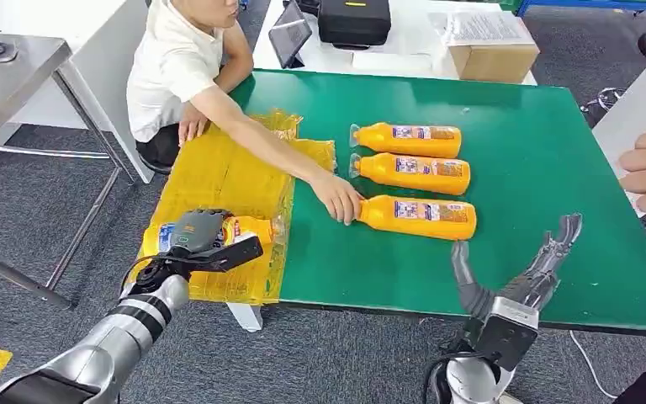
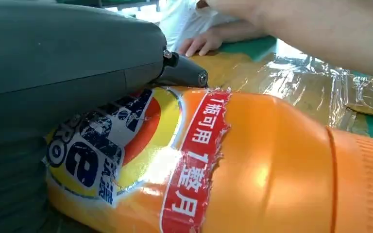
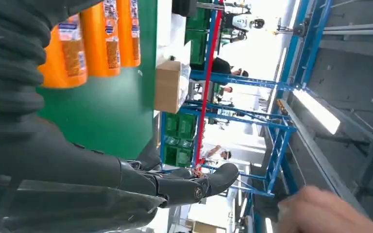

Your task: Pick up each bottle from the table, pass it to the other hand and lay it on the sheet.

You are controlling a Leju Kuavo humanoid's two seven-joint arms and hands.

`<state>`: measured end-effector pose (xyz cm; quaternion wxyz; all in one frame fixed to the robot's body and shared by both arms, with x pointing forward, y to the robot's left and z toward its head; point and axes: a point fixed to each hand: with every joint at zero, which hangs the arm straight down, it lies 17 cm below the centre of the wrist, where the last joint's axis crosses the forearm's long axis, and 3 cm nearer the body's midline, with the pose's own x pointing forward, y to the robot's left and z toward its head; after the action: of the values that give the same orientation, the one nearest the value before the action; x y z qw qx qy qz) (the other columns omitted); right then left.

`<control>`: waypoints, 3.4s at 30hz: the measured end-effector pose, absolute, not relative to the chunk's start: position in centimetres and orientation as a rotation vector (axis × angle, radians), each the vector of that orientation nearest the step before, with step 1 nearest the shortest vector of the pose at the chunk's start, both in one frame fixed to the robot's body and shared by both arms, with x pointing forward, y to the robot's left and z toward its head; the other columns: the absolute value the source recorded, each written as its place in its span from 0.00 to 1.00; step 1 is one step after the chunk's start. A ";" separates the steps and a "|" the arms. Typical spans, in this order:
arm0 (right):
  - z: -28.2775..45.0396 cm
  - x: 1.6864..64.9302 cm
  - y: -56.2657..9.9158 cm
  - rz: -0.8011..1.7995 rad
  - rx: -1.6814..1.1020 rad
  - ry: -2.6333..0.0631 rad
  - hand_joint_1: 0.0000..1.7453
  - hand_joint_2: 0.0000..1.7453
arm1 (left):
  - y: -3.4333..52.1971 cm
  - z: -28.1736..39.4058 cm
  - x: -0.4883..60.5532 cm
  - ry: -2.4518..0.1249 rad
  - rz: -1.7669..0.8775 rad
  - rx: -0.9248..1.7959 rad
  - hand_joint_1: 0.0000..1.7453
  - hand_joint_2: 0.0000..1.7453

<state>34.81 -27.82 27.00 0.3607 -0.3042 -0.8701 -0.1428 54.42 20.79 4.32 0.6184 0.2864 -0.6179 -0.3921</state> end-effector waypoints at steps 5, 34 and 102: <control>26.8 34.9 -27.7 -0.361 -0.783 -2.239 0.00 1.00 | 20.4 3.3 54.1 -1.392 -0.920 0.605 0.00 1.00; 25.1 35.5 -27.0 -0.243 -0.809 -2.218 0.00 1.00 | 13.8 9.5 51.0 -1.734 -0.651 0.109 0.00 1.00; -1.7 50.6 -27.5 1.204 -0.864 -1.242 1.00 1.00 | 2.4 23.3 39.4 -2.119 -0.017 -0.109 0.00 1.00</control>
<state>50.55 -27.51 -1.68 0.5680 -0.3677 -0.5286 0.5126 39.43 2.35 23.28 0.4882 -0.0447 -0.8715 -0.0069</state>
